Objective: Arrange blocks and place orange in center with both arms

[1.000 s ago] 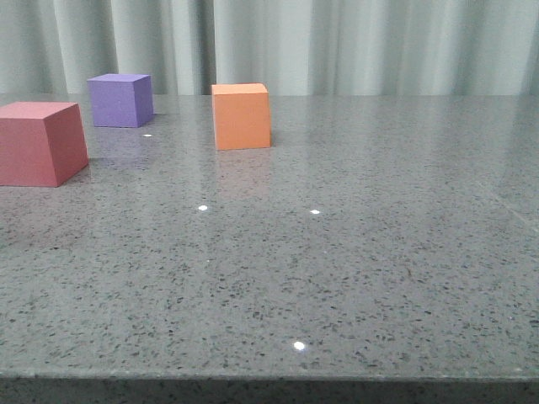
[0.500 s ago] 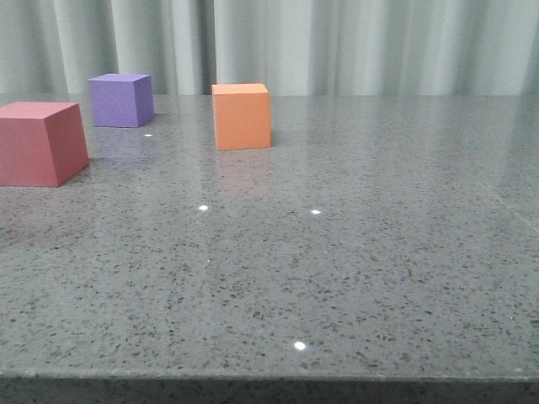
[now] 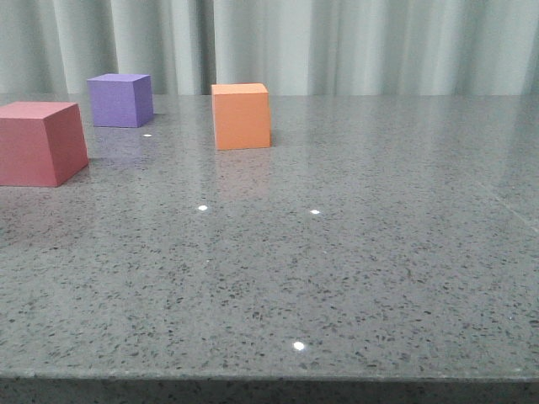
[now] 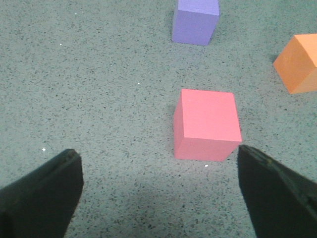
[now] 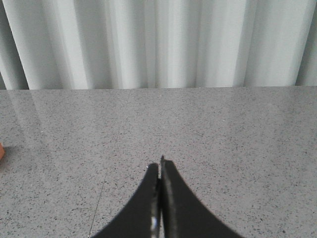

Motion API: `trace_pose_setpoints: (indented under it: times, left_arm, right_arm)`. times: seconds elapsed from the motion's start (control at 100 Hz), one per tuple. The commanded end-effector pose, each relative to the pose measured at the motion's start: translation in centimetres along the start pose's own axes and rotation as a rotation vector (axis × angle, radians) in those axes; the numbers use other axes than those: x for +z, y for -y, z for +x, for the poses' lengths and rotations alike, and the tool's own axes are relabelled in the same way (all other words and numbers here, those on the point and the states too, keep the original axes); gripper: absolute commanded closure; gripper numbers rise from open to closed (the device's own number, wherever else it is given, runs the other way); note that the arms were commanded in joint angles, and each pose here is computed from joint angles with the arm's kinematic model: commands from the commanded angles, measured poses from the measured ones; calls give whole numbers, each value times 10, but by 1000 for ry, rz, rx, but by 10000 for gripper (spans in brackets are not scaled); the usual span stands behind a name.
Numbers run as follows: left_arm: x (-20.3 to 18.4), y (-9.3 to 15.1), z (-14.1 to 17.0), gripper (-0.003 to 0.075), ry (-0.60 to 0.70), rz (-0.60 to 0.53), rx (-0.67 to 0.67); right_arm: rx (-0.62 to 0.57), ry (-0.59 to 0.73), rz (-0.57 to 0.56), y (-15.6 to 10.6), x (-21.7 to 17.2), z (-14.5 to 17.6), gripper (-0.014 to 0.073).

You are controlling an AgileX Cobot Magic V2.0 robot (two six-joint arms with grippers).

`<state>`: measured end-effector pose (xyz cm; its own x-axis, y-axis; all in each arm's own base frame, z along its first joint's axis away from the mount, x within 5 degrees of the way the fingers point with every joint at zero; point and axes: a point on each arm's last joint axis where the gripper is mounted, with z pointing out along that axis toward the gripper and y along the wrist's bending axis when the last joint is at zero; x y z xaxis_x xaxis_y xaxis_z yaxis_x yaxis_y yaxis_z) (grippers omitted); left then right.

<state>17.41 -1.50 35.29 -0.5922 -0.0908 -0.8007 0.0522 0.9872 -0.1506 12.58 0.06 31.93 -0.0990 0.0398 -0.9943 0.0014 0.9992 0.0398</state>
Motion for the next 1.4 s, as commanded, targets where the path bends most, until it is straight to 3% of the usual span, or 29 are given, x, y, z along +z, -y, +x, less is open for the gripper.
trace_pose_setpoints:
  times: [0.0,0.17,0.38,0.67,0.86,1.01,1.11,1.39]
  left_arm:
    - [-8,6,-16,156,112,48,-54]
    - [-6,17,-27,156,119,115,-66]
    - [7,49,-59,156,128,246,-44]
    - [61,127,-97,156,62,405,-1]
    - [99,179,-113,156,33,363,6]
    - [123,211,-119,156,35,203,42]
    - [133,230,-120,156,41,166,57]
    - [167,244,-113,156,22,131,12]
  right_arm:
    - [-10,107,-6,-1,-2,-17,664]
    - [-10,107,-6,-1,-2,-17,664]
    - [-10,107,-6,-1,-2,-17,664]
    - [-10,107,-6,-1,-2,-17,664]
    - [-10,107,-6,-1,-2,-17,664]
    - [-10,107,-6,-1,-2,-17,664]
    - [-10,107,-6,-1,-2,-17,664]
    - [-10,107,-6,-1,-2,-17,664]
